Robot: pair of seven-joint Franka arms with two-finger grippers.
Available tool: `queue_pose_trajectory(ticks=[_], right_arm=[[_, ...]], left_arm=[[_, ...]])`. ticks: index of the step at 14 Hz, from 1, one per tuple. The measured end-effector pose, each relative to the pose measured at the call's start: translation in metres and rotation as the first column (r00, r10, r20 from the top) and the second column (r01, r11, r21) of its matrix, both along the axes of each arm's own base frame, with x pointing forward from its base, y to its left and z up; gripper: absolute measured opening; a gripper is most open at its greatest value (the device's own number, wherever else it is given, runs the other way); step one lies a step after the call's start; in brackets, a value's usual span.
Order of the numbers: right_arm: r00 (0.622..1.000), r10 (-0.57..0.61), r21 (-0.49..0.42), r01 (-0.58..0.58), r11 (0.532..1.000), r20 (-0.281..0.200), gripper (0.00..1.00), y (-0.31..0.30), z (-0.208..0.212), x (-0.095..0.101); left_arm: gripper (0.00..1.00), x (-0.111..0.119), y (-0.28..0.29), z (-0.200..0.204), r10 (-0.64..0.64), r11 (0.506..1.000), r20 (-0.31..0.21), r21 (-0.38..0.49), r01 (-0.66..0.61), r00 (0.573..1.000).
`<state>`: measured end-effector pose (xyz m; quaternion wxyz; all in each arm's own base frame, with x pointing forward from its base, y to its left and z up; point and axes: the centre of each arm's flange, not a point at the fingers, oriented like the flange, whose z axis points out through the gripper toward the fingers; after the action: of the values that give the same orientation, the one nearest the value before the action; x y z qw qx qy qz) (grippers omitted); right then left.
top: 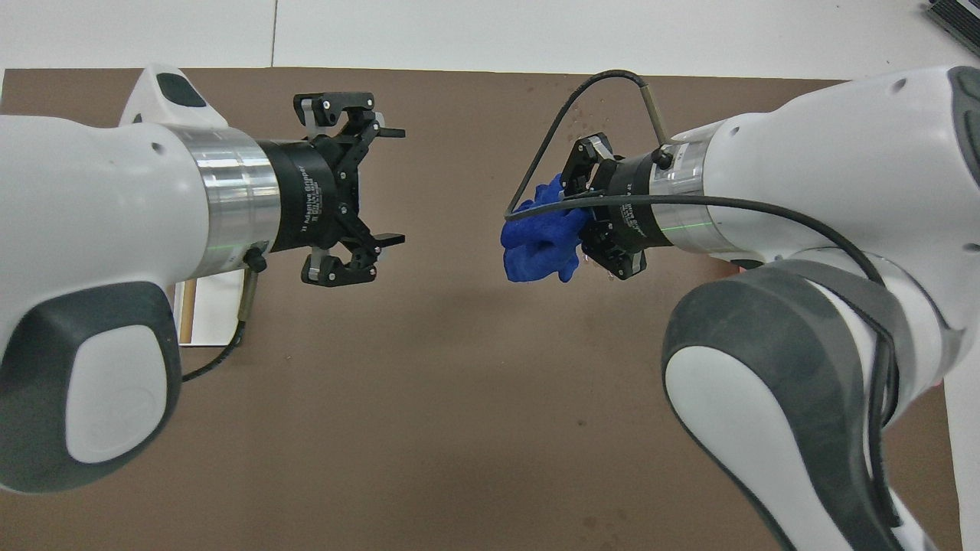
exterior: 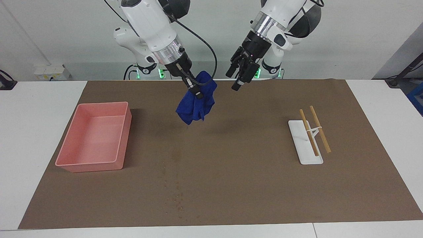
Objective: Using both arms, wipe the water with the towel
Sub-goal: 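Carry the towel with the right gripper while the left gripper withdraws, then wipe the towel across the water spill with the right gripper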
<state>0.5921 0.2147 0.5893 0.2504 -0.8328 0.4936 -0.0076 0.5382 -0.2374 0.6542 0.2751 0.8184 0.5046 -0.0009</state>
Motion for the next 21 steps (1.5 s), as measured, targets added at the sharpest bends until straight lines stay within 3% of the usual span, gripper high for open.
queue_pose_trajectory(ticks=[2,4,7,9,11,13,15,18,21], right_arm=[[0.997,0.028,-0.021,-0.026,0.999,0.07,0.15,-0.015,-0.016,0.013],[0.989,0.021,-0.031,-0.017,0.999,0.144,0.15,-0.015,-0.044,0.034],[0.956,0.058,-0.079,-0.036,0.996,0.287,0.15,-0.012,-0.098,0.073],[0.923,0.131,-0.136,-0.086,0.987,0.362,0.15,-0.011,-0.12,0.096],[0.887,0.179,-0.181,-0.11,0.977,0.425,0.15,-0.012,-0.132,0.114],[0.869,0.223,-0.221,-0.136,0.966,0.442,0.15,-0.013,-0.147,0.118],[0.868,0.26,-0.252,-0.162,0.954,0.422,0.15,-0.016,-0.168,0.116],[0.873,0.266,-0.283,-0.156,0.946,0.408,0.15,-0.028,-0.204,0.109],[0.891,0.276,-0.291,-0.174,0.941,0.36,0.15,-0.027,-0.234,0.098]], left_arm=[[1.0,0.006,0.028,-0.009,-0.172,0.977,0.034,0.137,0.166,0.985],[1.0,0.008,0.06,-0.016,-0.35,0.902,0.021,0.279,0.33,0.937],[1.0,0.011,0.122,-0.021,-0.613,0.704,-0.041,0.425,0.569,0.789],[1.0,0.009,0.156,-0.026,-0.738,0.552,-0.114,0.466,0.692,0.665],[1.0,0.006,0.171,-0.028,-0.799,0.43,-0.183,0.49,0.758,0.572],[1.0,0.002,0.182,-0.024,-0.831,0.371,-0.204,0.489,0.789,0.517],[1.0,0.0,0.192,-0.02,-0.849,0.34,-0.21,0.483,0.807,0.484],[1.0,-0.001,0.193,-0.021,-0.857,0.327,-0.214,0.479,0.815,0.469],[1.0,-0.003,0.192,-0.022,-0.861,0.318,-0.225,0.462,0.828,0.456]])
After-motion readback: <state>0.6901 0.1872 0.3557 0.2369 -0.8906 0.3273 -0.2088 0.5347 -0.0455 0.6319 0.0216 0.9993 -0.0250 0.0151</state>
